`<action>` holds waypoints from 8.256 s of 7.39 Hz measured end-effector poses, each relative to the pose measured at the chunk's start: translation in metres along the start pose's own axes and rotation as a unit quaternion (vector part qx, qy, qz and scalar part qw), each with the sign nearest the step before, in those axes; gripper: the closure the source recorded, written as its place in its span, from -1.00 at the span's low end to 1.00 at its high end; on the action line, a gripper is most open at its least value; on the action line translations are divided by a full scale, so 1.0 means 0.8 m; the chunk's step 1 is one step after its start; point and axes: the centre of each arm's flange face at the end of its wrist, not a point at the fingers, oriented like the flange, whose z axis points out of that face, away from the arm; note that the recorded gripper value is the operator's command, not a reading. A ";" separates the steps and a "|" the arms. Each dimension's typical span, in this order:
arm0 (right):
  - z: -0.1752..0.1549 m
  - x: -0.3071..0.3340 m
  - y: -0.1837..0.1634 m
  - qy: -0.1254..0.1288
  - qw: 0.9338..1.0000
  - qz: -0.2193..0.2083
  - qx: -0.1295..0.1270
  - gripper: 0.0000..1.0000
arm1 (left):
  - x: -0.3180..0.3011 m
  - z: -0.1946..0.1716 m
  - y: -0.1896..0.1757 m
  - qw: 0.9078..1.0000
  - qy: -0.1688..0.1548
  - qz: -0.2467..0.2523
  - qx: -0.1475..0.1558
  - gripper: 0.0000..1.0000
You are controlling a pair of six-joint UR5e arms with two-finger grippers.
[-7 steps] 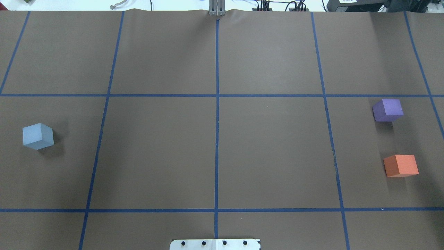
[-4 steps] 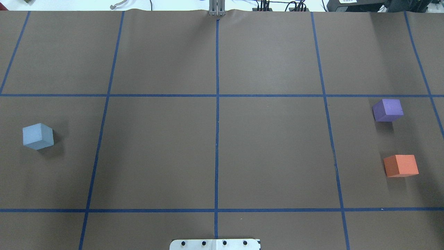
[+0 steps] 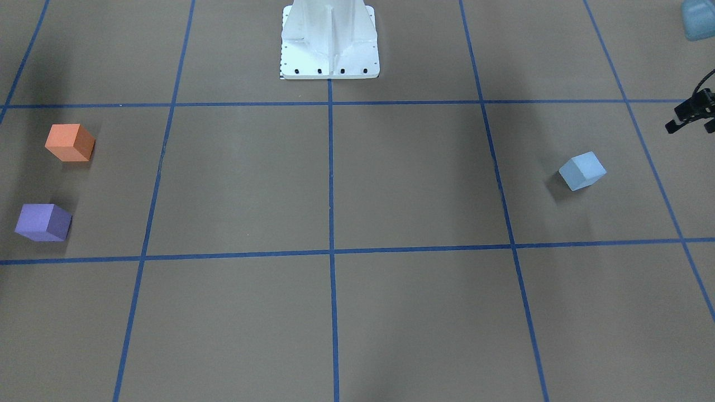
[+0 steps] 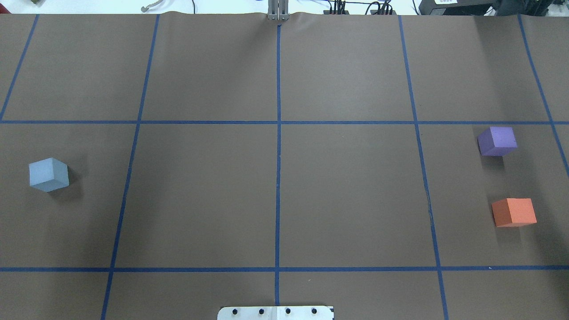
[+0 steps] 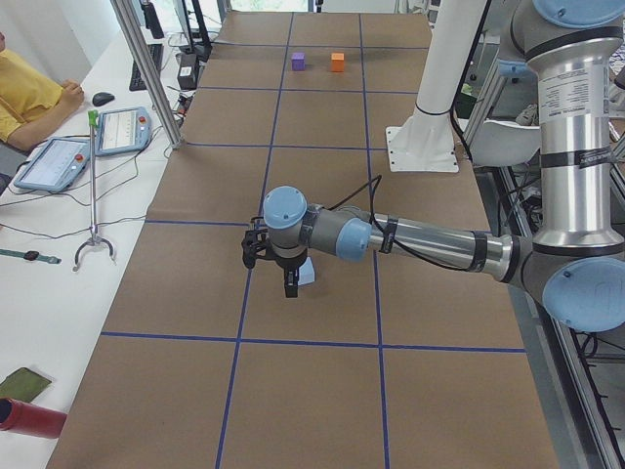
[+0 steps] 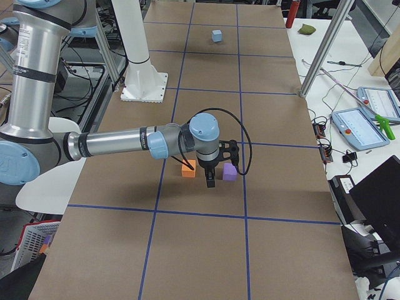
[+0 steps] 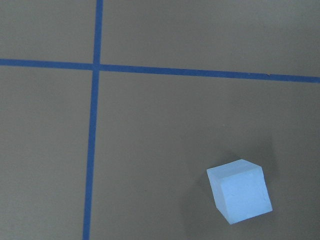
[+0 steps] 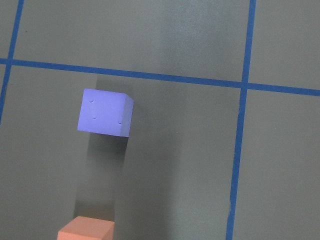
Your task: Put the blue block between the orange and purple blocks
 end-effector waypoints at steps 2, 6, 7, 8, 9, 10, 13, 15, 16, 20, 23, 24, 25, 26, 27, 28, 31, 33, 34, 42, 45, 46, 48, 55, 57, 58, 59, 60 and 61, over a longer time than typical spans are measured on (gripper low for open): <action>0.000 -0.004 -0.001 -0.011 1.000 -0.002 -0.001 -1.00 | 0.049 0.065 -0.003 0.999 -0.023 -0.016 -0.015 -1.00; -0.002 -0.011 -0.003 -0.030 0.999 -0.029 0.022 -1.00 | 0.087 0.151 -0.034 0.998 -0.028 -0.044 -0.035 -1.00; -0.002 -0.011 -0.003 -0.031 0.999 -0.030 0.024 -1.00 | 0.089 0.165 -0.033 0.998 -0.023 -0.052 -0.034 -1.00; -0.002 -0.011 -0.004 -0.031 0.999 -0.030 0.024 -1.00 | 0.095 0.173 -0.030 0.997 -0.017 -0.061 -0.033 -1.00; -0.002 -0.011 -0.004 -0.031 0.999 -0.026 0.024 -1.00 | 0.101 0.177 -0.027 0.997 -0.012 -0.068 -0.031 -1.00; -0.002 -0.012 -0.004 -0.032 0.999 -0.019 0.024 -1.00 | 0.105 0.183 -0.023 0.997 -0.012 -0.070 -0.034 -1.00; -0.002 -0.013 -0.005 -0.032 0.999 -0.010 0.024 -1.00 | 0.116 0.206 -0.011 0.997 -0.023 -0.060 -0.043 0.69; -0.001 -0.013 -0.005 -0.033 0.999 -0.010 0.023 -1.00 | 0.123 0.214 -0.006 0.997 -0.032 -0.053 -0.040 1.00; -0.001 -0.014 -0.005 -0.033 0.999 -0.011 0.023 -1.00 | 0.139 0.206 -0.007 0.998 -0.026 -0.047 -0.035 1.00; 0.001 -0.017 -0.006 -0.035 0.999 -0.014 0.022 -1.00 | 0.512 0.153 -0.032 0.999 0.022 -0.009 -0.043 1.00; 0.008 -0.024 -0.008 -0.038 0.999 -0.019 0.015 -1.00 | 0.762 0.169 0.024 0.999 0.004 0.045 -0.021 1.00; 0.011 -0.028 -0.008 -0.041 0.999 -0.021 0.012 -1.00 | 0.825 0.189 0.025 0.999 -0.007 0.046 -0.018 1.00; 0.013 -0.031 -0.008 -0.047 0.999 -0.023 0.008 -1.00 | 0.878 0.207 0.023 0.999 -0.015 0.050 -0.009 1.00; 0.016 -0.034 -0.008 -0.051 0.998 -0.025 0.004 -1.00 | 0.917 0.219 0.024 0.998 -0.017 0.053 -0.006 1.00; 0.018 -0.037 -0.007 -0.054 0.998 -0.026 0.002 -1.00 | 0.943 0.229 0.031 0.999 -0.016 0.052 -0.004 1.00; 0.019 -0.038 -0.008 -0.055 0.998 -0.028 0.001 -1.00 | 0.957 0.239 0.041 0.999 -0.016 0.050 0.000 0.89; 0.024 -0.048 -0.011 -0.054 0.998 -0.038 -0.002 -1.00 | 0.968 0.258 0.059 0.999 -0.019 0.049 0.003 -1.00; 0.024 -0.071 -0.029 -0.055 0.998 -0.044 0.001 -1.00 | 0.969 0.255 0.057 0.999 -0.018 0.050 0.010 -1.00; 0.026 -0.098 -0.050 -0.053 0.998 -0.030 0.004 -0.99 | 0.967 0.238 0.044 0.999 -0.014 0.048 0.017 -1.00; 0.211 -0.631 -0.128 -0.042 0.999 0.009 0.017 -0.88 | 0.522 0.012 -0.062 0.993 -0.035 0.109 0.019 -1.00; 0.245 -0.684 -0.127 -0.032 0.999 -0.007 0.019 -0.90 | 0.491 0.009 -0.060 0.994 -0.038 0.104 0.017 -1.00; 0.251 -0.697 -0.126 -0.032 0.999 -0.011 0.019 -0.90 | 0.490 0.009 -0.059 0.994 -0.038 0.103 0.017 -1.00; 0.268 -0.712 -0.116 -0.023 0.999 -0.019 0.019 -0.89 | 0.490 0.010 -0.058 0.994 -0.038 0.101 0.017 -1.00; 0.309 -0.733 -0.101 0.003 0.999 -0.037 0.023 1.00 | 0.490 0.010 -0.058 0.994 -0.038 0.099 0.017 -1.00; 0.269 -0.699 -0.108 -0.012 0.999 -0.027 0.030 1.00 | 0.490 0.009 -0.059 0.994 -0.037 0.099 0.018 -1.00; 0.231 -0.636 -0.109 -0.020 0.999 -0.008 0.028 1.00 | 0.490 0.008 -0.058 0.994 -0.037 0.099 0.018 -1.00; 0.196 -0.547 -0.102 -0.019 0.999 0.021 0.023 1.00 | 0.490 0.008 -0.058 0.994 -0.037 0.098 0.018 -1.00; 0.168 -0.460 -0.087 -0.006 0.998 0.055 0.019 1.00 | 0.491 0.007 -0.058 0.994 -0.036 0.097 0.019 -1.00; 0.148 -0.387 -0.070 0.008 0.996 0.088 0.016 1.00 | 0.491 0.006 -0.058 0.994 -0.036 0.097 0.020 -1.00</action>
